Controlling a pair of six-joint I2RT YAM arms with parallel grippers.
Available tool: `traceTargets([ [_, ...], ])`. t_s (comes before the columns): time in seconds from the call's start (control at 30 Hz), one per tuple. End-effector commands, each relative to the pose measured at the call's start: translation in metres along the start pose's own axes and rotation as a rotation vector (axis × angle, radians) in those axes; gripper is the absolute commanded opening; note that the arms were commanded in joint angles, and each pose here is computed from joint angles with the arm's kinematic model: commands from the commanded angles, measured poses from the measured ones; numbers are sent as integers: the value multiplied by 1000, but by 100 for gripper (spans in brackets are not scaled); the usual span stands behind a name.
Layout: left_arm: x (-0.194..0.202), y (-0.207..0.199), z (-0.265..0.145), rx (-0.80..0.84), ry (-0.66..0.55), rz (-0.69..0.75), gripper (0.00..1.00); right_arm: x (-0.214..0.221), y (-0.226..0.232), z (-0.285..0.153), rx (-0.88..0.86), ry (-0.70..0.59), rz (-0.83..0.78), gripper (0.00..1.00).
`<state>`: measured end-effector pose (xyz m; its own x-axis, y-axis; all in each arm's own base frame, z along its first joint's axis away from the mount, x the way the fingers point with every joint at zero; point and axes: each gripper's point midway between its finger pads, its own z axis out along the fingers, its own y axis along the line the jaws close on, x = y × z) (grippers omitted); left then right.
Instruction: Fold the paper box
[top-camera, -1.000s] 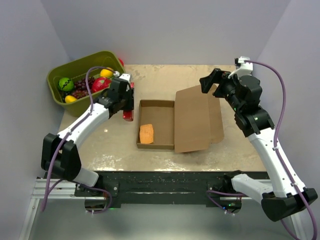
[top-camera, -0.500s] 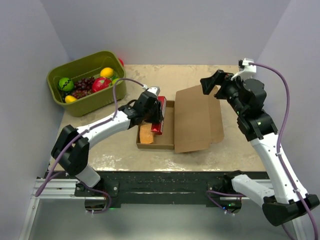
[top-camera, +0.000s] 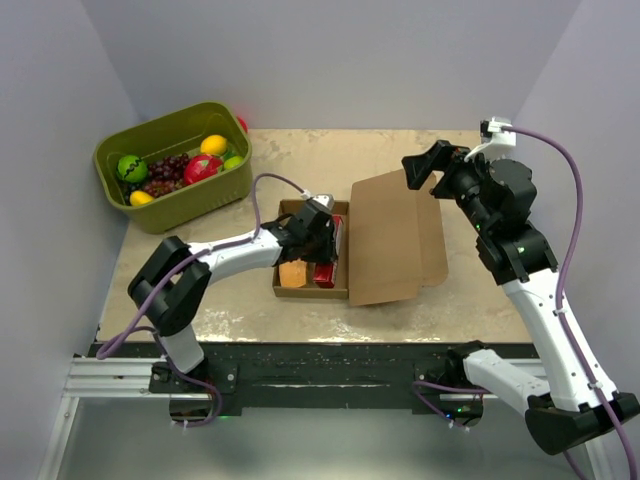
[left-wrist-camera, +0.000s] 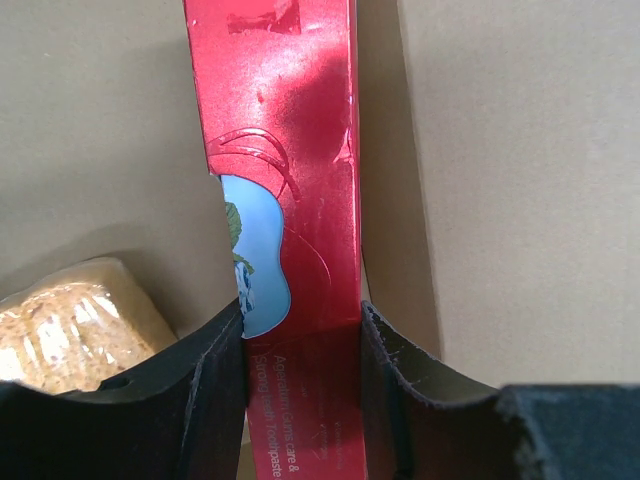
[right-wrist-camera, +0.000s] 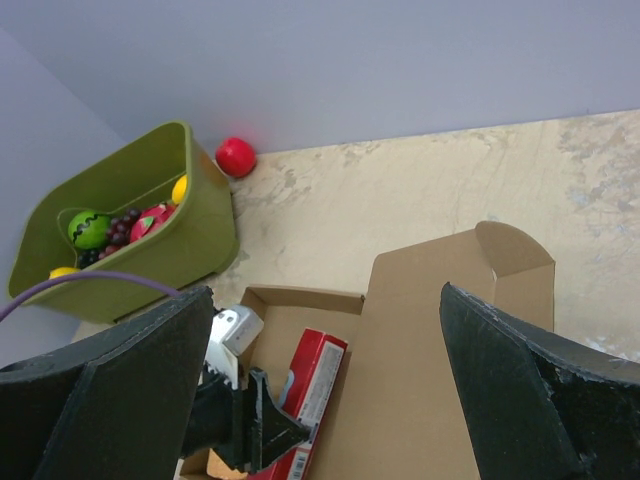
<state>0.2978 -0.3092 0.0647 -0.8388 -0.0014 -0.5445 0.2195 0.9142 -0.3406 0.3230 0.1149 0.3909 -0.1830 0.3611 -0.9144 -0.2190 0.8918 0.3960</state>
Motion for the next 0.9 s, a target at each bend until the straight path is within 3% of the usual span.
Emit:
traceTargets([
  [0.0, -13, -12, 7, 38, -49, -19, 3, -9, 7, -1, -25, -29, -1, 99],
  [0.1, -10, -16, 13, 53, -29, -15, 13, -10, 6, 0, -22, -30, -2, 99],
  [0.13, -11, -18, 13, 57, -28, -12, 19, -9, 6, 0, -21, -29, -6, 99],
  [0.17, -10, -18, 15, 60, -24, -9, 31, -9, 6, 0, -21, -28, -4, 99],
  [0.23, -13, -23, 13, 74, -31, 8, 41, -7, 4, 1, -9, -21, -12, 99],
  [0.27, -16, -23, 12, 76, -38, 14, 51, -9, 4, 0, -6, -22, -14, 99],
  [0.37, -30, -25, 4, 59, -72, 44, 70, -11, 2, -2, 8, -12, -26, 99],
  [0.7, -81, -37, -48, 81, -196, 169, 92, -3, -31, -1, 180, 69, -132, 99],
  [0.87, -128, 2, -109, 148, -319, 140, 95, 20, -83, 21, 343, 208, -203, 99],
])
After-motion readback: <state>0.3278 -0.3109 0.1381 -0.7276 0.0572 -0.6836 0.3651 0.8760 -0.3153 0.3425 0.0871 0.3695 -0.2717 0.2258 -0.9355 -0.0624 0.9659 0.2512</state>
